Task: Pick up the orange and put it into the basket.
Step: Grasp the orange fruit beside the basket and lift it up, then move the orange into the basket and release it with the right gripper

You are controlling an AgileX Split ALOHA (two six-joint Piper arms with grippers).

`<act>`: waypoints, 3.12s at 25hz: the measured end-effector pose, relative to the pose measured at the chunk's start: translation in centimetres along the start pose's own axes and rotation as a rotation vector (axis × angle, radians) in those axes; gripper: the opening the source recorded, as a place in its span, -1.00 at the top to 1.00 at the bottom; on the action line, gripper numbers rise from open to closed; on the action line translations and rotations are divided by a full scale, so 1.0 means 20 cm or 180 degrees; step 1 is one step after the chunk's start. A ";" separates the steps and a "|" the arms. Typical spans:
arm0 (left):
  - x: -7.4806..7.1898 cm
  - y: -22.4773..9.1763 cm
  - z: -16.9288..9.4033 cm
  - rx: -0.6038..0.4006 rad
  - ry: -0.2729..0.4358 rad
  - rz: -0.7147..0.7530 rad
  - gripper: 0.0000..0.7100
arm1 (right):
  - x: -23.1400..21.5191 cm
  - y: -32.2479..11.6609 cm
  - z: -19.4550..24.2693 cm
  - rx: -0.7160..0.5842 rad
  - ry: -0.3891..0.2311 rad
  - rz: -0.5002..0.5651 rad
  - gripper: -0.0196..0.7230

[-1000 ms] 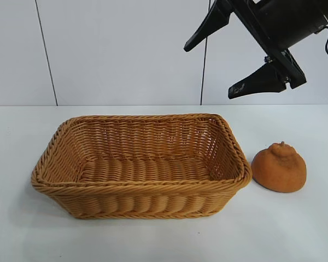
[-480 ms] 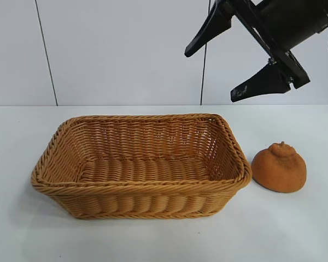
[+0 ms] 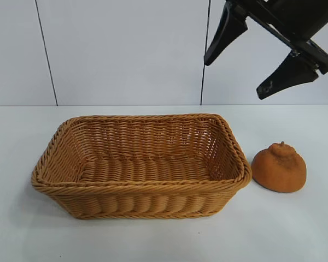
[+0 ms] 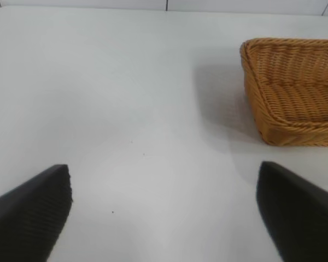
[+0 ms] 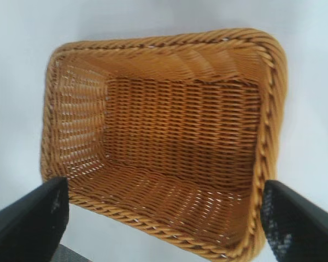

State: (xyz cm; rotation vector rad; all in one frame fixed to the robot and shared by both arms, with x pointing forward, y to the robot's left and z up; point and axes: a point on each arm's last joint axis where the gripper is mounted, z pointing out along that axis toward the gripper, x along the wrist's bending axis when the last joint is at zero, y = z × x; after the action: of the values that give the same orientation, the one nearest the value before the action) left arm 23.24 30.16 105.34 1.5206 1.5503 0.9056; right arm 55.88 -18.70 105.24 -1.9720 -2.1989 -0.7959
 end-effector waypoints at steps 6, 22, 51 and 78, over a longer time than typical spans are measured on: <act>0.00 0.00 0.00 0.0000 0.0000 0.0000 -0.83 | -0.10 0.04 -0.06 -0.0043 -0.0573 0.0032 -0.81; 0.00 0.00 0.00 0.0000 0.0000 -0.0003 -0.83 | -0.49 0.08 0.29 0.0440 -0.0845 0.0577 -0.81; 0.00 0.00 0.00 0.0000 0.0000 -0.0003 -0.83 | -0.57 0.09 0.46 0.0530 -0.0933 0.0485 0.81; 0.00 0.00 0.00 -0.0003 0.0000 -0.0003 -0.83 | 0.23 0.02 0.11 -0.0272 -0.0150 -0.0447 0.81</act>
State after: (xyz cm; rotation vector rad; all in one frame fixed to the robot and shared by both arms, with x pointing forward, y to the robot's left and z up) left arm 23.25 30.16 105.35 1.5193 1.5502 0.9056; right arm 56.09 -13.62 105.16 -1.9088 -2.3913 -0.8833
